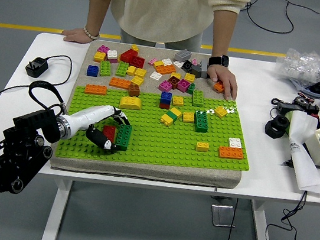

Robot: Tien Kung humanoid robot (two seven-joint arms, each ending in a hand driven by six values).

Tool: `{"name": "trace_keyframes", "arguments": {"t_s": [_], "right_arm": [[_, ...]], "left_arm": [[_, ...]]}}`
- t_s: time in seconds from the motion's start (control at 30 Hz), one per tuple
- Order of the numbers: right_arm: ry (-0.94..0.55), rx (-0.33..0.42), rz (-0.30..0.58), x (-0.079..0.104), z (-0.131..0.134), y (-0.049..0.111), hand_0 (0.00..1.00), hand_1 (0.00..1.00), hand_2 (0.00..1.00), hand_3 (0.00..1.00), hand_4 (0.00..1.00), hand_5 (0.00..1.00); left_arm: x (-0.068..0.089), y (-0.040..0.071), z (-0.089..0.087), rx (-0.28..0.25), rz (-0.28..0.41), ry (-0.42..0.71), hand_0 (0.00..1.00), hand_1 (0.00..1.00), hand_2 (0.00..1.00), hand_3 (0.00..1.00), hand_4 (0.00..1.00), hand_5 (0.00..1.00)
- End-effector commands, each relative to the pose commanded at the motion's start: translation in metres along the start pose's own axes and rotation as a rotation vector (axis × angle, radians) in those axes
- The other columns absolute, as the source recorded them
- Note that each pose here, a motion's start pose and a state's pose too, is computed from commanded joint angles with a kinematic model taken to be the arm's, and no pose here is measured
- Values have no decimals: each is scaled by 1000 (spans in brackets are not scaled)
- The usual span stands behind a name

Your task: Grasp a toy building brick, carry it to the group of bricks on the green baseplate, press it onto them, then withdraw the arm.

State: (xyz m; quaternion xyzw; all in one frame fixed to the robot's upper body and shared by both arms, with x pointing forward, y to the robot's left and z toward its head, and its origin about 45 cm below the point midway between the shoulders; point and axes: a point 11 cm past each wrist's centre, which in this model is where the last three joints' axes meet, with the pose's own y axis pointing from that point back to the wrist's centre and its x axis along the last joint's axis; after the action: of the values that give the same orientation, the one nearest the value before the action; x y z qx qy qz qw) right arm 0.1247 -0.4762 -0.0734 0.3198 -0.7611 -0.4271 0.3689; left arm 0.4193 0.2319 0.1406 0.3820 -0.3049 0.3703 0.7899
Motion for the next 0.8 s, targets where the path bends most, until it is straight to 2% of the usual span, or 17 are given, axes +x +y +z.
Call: {"name": "trace_keyframes", "arguments": {"t_s": [0.8], "right_arm": [[-5,-4,0,0,1,0,792,704,751,715,908,554]], "left_arm": [[-2,0,-11,30,-4,26,998,784,553,593,784,72]]}}
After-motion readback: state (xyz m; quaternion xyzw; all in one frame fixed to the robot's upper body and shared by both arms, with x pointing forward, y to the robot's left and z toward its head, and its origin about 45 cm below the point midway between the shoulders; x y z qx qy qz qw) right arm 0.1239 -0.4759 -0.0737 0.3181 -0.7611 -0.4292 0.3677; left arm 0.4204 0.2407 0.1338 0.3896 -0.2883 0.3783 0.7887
